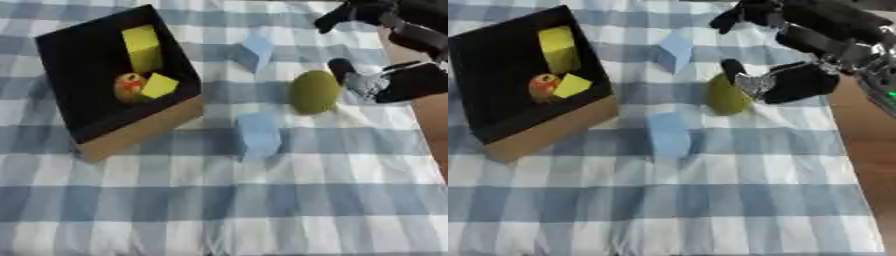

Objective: Pick up objects on the table and place them in the box.

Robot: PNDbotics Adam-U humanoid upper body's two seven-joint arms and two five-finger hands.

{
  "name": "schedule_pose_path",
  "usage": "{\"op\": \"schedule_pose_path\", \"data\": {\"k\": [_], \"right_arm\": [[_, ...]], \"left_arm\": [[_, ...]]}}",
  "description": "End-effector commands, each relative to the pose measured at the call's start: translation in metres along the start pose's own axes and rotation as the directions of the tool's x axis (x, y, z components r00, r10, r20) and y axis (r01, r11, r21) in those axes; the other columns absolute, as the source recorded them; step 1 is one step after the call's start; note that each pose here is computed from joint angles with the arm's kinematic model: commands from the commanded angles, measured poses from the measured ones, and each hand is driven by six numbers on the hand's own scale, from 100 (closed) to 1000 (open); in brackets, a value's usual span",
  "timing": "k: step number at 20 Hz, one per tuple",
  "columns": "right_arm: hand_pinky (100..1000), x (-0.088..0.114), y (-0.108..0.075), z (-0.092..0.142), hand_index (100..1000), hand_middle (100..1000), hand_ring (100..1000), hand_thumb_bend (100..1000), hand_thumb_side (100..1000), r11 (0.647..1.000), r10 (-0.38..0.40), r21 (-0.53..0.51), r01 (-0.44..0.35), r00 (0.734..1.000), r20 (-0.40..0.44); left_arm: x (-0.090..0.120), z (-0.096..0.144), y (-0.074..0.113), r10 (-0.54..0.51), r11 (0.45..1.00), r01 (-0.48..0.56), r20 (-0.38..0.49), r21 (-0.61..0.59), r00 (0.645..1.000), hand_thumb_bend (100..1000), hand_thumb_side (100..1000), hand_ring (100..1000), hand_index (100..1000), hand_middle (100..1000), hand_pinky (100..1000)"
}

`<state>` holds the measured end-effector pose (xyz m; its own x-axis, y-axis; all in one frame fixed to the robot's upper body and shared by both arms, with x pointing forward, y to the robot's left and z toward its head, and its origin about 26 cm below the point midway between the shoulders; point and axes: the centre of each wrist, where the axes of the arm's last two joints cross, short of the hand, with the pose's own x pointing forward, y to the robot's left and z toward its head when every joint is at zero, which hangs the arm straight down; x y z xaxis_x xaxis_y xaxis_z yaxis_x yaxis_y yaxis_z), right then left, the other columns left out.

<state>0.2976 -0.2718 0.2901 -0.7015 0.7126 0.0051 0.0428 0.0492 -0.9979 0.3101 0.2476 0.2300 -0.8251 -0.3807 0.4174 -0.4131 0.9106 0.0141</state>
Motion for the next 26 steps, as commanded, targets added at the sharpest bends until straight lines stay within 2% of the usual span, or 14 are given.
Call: {"op": "schedule_pose_path", "data": {"k": [1,10,14,18,24,26], "right_arm": [[864,0.006,-0.009,-0.001,910,775,892,100,661,0.997,0.047,0.06,-0.047,0.999,-0.01],[872,0.024,-0.006,-0.021,921,793,906,100,815,0.979,0.013,0.206,-0.008,1.0,-0.021],[871,0.033,-0.007,-0.03,922,796,907,100,854,0.966,-0.001,0.257,0.005,1.0,-0.017],[871,0.043,-0.007,-0.04,922,797,908,100,836,0.954,-0.008,0.299,0.011,1.0,-0.012],[883,0.052,-0.005,-0.048,926,808,921,100,760,0.938,-0.007,0.348,0.011,1.0,-0.011],[891,0.054,-0.003,-0.05,929,811,927,100,695,0.93,-0.008,0.366,0.011,1.0,-0.01]], "left_arm": [[0.005,-0.005,0.003,-0.001,1.0,0.001,0.029,-0.015,1.0,487,670,861,806,764,750],[0.004,-0.004,0.004,-0.003,1.0,0.004,0.027,-0.026,1.0,486,670,861,806,764,750],[0.004,-0.003,0.004,-0.005,1.0,0.006,0.025,-0.029,1.0,485,671,862,806,765,750],[0.004,-0.003,0.004,-0.005,1.0,0.006,0.024,-0.029,1.0,485,670,862,806,765,750],[0.004,-0.003,0.004,-0.005,0.999,0.006,0.022,-0.032,1.0,485,671,862,806,765,750],[0.004,-0.003,0.004,-0.005,0.999,0.006,0.022,-0.033,1.0,485,671,862,806,765,750]]}}
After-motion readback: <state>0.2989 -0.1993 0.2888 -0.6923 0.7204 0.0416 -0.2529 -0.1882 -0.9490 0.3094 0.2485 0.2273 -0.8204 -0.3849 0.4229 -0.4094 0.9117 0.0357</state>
